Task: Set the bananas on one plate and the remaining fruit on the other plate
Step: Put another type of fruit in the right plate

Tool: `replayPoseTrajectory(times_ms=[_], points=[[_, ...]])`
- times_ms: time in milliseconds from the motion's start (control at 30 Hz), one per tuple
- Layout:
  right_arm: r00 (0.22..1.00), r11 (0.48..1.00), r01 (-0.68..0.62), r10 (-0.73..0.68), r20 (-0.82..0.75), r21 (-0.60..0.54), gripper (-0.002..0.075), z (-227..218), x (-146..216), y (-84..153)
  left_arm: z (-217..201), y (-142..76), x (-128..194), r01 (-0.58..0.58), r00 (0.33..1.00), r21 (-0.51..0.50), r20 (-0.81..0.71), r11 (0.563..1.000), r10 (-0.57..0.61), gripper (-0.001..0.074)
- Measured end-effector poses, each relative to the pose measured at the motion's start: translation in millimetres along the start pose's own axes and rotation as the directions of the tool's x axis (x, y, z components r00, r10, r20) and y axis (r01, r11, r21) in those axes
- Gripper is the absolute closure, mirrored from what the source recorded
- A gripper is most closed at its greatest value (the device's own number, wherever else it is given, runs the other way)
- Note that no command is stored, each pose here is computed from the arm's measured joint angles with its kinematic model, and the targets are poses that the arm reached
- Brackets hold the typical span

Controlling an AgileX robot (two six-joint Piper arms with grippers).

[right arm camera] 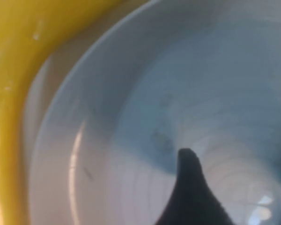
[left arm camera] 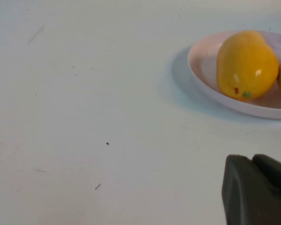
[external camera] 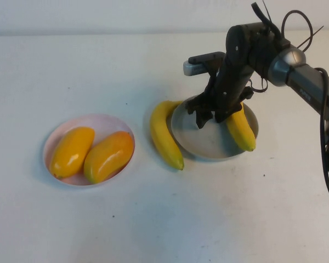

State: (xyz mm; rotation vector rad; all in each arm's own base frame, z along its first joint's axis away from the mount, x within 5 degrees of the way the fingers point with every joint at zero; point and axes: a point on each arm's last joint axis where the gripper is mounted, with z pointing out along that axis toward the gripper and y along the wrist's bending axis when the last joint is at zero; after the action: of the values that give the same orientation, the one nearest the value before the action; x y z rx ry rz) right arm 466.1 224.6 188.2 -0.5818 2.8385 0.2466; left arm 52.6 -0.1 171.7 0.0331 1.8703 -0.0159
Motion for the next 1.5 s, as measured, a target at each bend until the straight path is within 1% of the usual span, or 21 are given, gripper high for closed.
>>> replayPoseTrajectory(times_ms=[100, 167, 300, 367, 433, 500, 633, 900, 1333, 1500], points=[[1.0, 1.0, 0.003, -0.003, 0.006, -0.025, 0.0335, -5, 0, 8, 0, 0, 0, 0.0, 1.0, 0.0, 0.0, 1.0, 0.0, 0.0737], [1.0, 0.999, 0.015, -0.014, 0.017, -0.049, 0.0335, -13, 0, 19, 0, 0, 0, 0.0, 1.0, 0.0, 0.0, 1.0, 0.0, 0.0737], [0.996, 0.992, 0.075, -0.069, 0.061, -0.099, 0.0336, -35, 1, 57, 0, 0, 0, 0.0, 1.0, 0.0, 0.0, 1.0, 0.0, 0.0737], [0.993, 0.987, 0.106, -0.098, 0.069, -0.123, 0.0336, -39, 4, 76, 0, 0, 0, 0.0, 1.0, 0.0, 0.0, 1.0, 0.0, 0.0737], [0.991, 0.982, 0.127, -0.118, 0.069, -0.138, 0.0335, -40, 6, 89, 0, 0, 0, 0.0, 1.0, 0.0, 0.0, 1.0, 0.0, 0.0737], [0.989, 0.98, 0.139, -0.131, 0.064, -0.142, 0.0335, -38, 8, 96, 0, 0, 0, 0.0, 1.0, 0.0, 0.0, 1.0, 0.0, 0.0737], [0.988, 0.978, 0.152, -0.146, 0.05, -0.146, 0.0335, -31, 10, 104, 0, 0, 0, 0.0, 1.0, 0.0, 0.0, 1.0, 0.0, 0.0737], [0.986, 0.982, 0.167, -0.163, 0.044, -0.092, 0.0335, -26, 10, 99, 0, 0, 0, 0.0, 1.0, 0.0, 0.0, 1.0, 0.0, 0.0737], [0.987, 0.98, 0.162, -0.163, 0.007, -0.114, 0.0335, -8, 13, 104, 0, 0, 0, 0.0, 1.0, 0.0, 0.0, 1.0, 0.0, 0.0737], [0.987, 0.979, 0.16, -0.161, 0.007, -0.125, 0.0335, -8, 13, 105, 0, 0, 0, 0.0, 1.0, 0.0, 0.0, 1.0, 0.0, 0.0737]])
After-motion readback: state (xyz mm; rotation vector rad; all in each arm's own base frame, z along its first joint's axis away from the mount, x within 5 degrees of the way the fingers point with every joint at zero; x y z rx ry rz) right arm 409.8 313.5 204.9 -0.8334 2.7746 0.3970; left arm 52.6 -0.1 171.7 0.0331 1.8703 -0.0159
